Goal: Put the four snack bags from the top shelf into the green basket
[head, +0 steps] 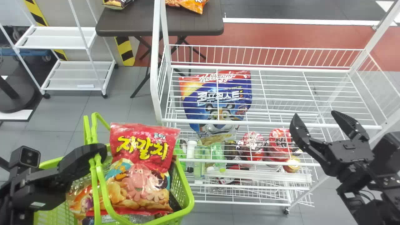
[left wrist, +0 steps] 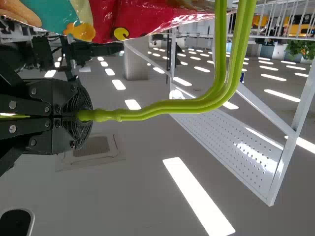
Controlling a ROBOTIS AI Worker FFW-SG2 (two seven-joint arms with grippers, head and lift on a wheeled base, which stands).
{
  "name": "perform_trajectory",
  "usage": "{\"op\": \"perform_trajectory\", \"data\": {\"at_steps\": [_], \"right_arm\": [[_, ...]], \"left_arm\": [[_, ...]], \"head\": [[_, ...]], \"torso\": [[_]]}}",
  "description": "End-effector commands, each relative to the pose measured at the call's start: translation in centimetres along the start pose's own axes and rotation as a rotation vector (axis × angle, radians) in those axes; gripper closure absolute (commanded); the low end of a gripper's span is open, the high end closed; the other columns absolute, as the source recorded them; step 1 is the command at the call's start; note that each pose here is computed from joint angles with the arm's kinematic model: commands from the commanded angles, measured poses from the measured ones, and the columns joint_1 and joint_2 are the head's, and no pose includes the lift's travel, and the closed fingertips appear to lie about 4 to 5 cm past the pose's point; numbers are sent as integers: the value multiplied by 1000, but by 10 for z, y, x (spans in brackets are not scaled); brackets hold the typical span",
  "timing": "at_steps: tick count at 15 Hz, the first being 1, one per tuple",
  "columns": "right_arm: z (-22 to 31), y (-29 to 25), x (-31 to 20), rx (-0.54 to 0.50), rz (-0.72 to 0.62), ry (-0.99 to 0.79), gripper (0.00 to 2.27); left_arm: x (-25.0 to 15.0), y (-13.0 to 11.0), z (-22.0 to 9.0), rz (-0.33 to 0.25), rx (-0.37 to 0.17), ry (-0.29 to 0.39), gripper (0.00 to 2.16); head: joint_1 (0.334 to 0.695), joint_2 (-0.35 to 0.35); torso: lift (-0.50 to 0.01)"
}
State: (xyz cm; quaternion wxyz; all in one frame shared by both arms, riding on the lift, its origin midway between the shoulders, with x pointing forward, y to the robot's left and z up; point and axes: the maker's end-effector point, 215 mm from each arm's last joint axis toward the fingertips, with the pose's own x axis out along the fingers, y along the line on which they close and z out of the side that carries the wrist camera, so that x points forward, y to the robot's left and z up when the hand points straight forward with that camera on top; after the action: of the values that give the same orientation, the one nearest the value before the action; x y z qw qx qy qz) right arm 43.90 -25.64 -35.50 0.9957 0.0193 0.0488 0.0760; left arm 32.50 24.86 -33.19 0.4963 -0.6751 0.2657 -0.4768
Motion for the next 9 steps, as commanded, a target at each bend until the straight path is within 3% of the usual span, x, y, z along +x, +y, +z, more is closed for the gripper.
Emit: {"op": "perform_trajectory", "data": {"at_steps": [1,9], "right_arm": [[1,0,-2,-2,-2,-6,36],[-4,6,-4,-16,-4,-1,49]], "left_arm": [[-2,-2,-1,-7,-4,-1,2145],[-4,-4,-6,4,1,14,2145]], "head": [[695,-12],[695,-8]], "torso": [[0],[0]]}}
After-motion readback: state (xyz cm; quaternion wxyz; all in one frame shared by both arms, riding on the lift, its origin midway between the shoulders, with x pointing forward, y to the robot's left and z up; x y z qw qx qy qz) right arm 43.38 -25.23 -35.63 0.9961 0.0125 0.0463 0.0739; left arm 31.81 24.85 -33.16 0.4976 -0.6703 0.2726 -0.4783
